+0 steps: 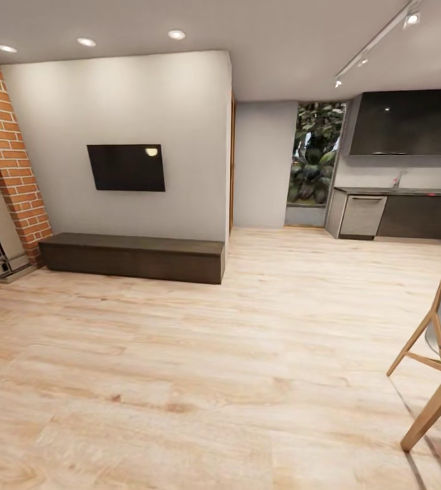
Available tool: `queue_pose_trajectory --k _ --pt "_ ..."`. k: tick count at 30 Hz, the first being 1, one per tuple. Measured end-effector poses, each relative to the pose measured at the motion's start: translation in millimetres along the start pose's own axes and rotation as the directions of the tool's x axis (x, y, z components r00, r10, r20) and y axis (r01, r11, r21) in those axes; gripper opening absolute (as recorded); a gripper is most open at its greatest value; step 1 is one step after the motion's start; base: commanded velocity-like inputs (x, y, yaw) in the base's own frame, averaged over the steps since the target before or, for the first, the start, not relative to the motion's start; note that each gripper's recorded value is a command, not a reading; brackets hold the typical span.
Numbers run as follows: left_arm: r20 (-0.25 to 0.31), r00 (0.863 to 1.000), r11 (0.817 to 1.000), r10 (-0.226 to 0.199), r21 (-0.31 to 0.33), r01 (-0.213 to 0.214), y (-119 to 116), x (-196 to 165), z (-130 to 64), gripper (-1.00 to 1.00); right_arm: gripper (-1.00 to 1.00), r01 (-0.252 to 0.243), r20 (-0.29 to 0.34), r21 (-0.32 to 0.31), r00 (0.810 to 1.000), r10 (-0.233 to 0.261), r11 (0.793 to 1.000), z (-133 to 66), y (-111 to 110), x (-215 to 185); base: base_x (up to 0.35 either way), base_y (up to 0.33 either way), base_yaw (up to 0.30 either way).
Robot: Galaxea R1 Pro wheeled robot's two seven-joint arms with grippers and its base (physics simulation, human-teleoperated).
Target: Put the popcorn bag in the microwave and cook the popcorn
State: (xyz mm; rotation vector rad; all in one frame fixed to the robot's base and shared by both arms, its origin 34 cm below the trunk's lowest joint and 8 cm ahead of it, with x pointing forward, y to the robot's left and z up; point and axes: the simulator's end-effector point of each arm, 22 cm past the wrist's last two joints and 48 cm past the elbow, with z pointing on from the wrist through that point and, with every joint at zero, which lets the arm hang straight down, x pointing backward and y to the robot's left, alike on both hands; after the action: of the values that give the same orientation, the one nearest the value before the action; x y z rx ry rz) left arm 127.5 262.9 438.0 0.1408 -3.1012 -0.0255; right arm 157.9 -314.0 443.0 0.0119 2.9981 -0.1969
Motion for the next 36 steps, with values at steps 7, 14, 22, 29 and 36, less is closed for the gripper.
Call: queue_pose_trajectory --k 7,14,22,29,36 --pt "0.000 1.000 1.000 0.000 0.000 0.000 0.0 0.0 0.0 1.00 1.00 0.000 0.001 0.000 1.000 0.000 1.000 0.0 -0.1 -0.2 0.304 0.000 0.000" --pt "0.000 1.000 1.000 0.000 0.000 0.000 0.0 0.0 0.0 1.00 1.00 0.000 0.000 0.000 1.000 0.000 1.000 0.0 0.0 -0.1 0.304 0.000 0.000" --pt "0.000 1.000 1.000 0.000 0.000 0.000 0.0 0.0 0.0 1.00 1.00 0.000 0.001 0.000 1.000 0.000 1.000 0.0 0.0 -0.1 0.304 0.000 0.000" --pt "0.000 1.000 1.000 -0.002 0.000 0.002 0.0 0.0 0.0 1.00 1.00 0.000 0.000 0.000 1.000 0.000 1.000 0.0 -0.2 -0.1 0.304 0.000 0.000" --pt "0.000 1.000 1.000 -0.002 0.000 0.002 0.0 0.0 0.0 1.00 1.00 0.000 0.000 0.000 1.000 0.000 1.000 0.0 -0.2 -0.1 0.304 0.000 0.000"
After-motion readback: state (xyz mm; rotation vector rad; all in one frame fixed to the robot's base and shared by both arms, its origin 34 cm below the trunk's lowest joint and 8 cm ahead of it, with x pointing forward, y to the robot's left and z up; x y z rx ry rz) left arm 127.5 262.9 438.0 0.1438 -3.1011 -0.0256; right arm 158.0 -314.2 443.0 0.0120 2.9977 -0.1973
